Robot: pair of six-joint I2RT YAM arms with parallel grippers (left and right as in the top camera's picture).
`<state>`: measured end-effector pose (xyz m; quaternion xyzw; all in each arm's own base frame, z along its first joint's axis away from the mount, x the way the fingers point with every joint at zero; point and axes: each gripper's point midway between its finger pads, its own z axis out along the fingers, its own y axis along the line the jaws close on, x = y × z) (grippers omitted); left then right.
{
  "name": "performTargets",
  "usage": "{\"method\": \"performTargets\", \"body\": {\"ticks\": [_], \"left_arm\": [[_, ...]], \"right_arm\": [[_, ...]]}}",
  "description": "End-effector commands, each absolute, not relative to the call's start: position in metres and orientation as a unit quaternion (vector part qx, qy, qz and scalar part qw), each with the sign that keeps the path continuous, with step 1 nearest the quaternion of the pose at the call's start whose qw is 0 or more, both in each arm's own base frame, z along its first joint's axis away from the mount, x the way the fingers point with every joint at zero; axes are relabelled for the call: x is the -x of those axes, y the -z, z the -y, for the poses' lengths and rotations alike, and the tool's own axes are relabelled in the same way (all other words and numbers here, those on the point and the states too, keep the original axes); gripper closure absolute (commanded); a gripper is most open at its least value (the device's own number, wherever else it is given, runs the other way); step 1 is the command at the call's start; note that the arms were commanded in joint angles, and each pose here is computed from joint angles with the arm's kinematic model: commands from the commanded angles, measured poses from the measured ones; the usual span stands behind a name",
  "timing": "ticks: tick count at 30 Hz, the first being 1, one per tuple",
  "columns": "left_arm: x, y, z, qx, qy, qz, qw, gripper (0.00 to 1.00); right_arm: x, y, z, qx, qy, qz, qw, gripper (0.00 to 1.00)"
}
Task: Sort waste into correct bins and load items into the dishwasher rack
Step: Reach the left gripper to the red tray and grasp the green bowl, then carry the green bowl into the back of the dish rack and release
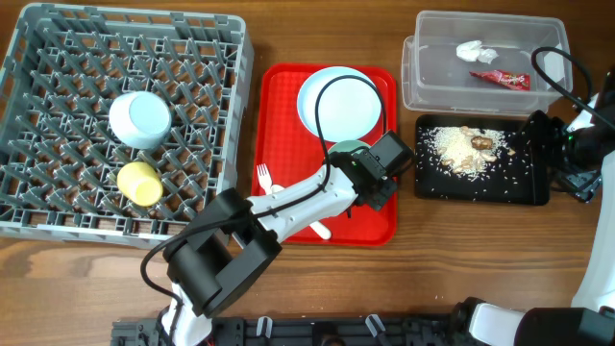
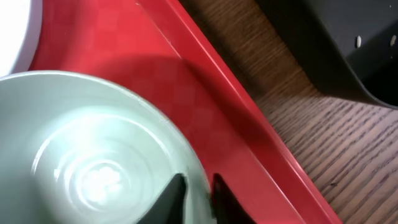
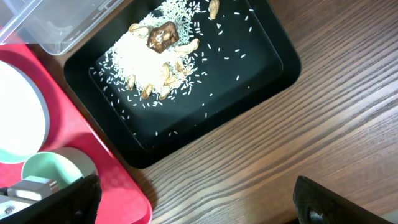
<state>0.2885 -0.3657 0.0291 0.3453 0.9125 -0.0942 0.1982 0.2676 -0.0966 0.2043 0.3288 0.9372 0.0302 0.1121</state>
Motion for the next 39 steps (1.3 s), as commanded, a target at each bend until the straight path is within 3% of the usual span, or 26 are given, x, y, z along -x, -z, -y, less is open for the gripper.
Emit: {"method": "performTargets", "body": {"ticks": [1,8,18,29,39], "left_arm": [[-0.288,-0.040,0.368,-0.344,0.106,-0.910,0.203,0.96],[-0.289,-0.050,0.370,-0.344,0.114,-0.908,0.211,0.96],[-0.307,-0.150,0.367,-0.318,0.210,-0.891,0.247,0.96],[-0.379,-0.243,0.272,-0.213,0.328,-0.874,0.288,0.96],[-0.437,-0.263,0.141,-0.096,0.427,-0.845,0.308,0.96]], "right_arm": [[-0.269,-0.215,0.096,-0.324,-0.035,-0.936,0.132,0.00],[-0.268,-0.215,0.096,-0.324,-0.035,-0.937,0.130,0.00],[-0.268,-0.215,0.096,-0.322,-0.035,-0.937,0.130,0.00],[-0.269,-0.215,0.096,-0.322,-0.035,-0.937,0.131,0.00],[-0.269,-0.215,0.096,-0.320,-0.034,-0.938,0.131,0.00]]}}
